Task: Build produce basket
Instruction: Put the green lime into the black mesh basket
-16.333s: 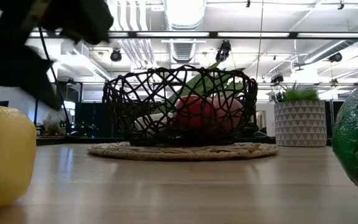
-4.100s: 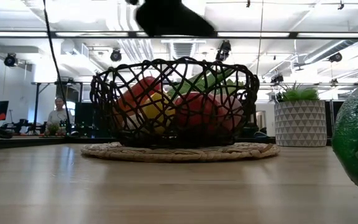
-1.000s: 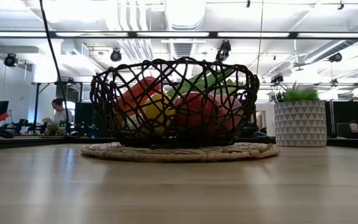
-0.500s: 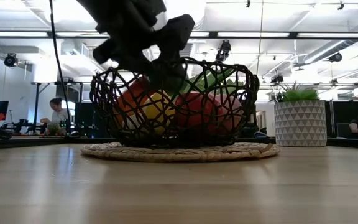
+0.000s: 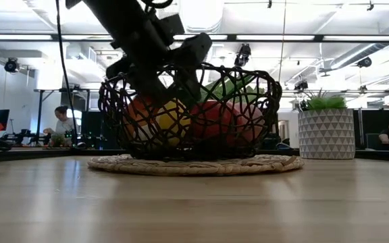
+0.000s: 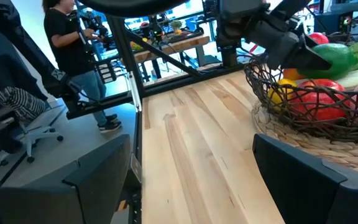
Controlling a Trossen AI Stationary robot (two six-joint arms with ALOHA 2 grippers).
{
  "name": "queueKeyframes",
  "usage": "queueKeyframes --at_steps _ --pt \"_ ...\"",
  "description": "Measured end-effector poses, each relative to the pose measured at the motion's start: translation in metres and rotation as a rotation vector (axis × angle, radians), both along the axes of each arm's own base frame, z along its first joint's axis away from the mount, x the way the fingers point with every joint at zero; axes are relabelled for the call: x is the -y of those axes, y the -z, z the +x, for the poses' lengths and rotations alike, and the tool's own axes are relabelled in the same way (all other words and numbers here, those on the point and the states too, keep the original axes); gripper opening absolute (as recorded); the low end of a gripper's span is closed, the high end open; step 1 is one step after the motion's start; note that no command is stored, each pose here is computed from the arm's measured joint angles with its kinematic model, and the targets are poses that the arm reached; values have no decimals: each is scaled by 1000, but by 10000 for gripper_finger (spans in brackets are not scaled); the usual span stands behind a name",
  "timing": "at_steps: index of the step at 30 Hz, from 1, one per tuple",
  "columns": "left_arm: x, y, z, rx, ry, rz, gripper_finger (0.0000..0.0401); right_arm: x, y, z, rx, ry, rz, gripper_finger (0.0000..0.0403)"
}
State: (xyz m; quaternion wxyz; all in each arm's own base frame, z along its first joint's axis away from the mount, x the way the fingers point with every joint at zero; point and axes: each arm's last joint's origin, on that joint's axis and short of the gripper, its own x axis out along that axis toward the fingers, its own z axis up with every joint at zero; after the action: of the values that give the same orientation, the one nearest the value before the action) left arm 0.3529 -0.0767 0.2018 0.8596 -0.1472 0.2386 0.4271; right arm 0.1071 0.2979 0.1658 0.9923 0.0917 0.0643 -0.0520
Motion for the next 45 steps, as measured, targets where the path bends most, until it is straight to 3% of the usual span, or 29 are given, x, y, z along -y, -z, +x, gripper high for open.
queueKeyframes --at_steps 6,10,20,31,37,45 --pt "-15 6 2 -72 35 -100 349 0 0 0 -3 -3 0 329" --pt "-20 -7 3 -68 89 -144 368 0 0 0 -3 -3 0 329" --pt "-15 -46 -13 35 87 -72 368 0 1 0 -5 -3 -5 329" --pt "-11 -35 -14 -27 143 -55 349 1 1 0 -5 -2 -3 329" --pt "-15 -24 -22 -84 83 64 316 1 1 0 -6 -2 -3 329" --pt "-19 -31 -25 -152 30 258 301 1 1 0 -6 -2 -4 329"
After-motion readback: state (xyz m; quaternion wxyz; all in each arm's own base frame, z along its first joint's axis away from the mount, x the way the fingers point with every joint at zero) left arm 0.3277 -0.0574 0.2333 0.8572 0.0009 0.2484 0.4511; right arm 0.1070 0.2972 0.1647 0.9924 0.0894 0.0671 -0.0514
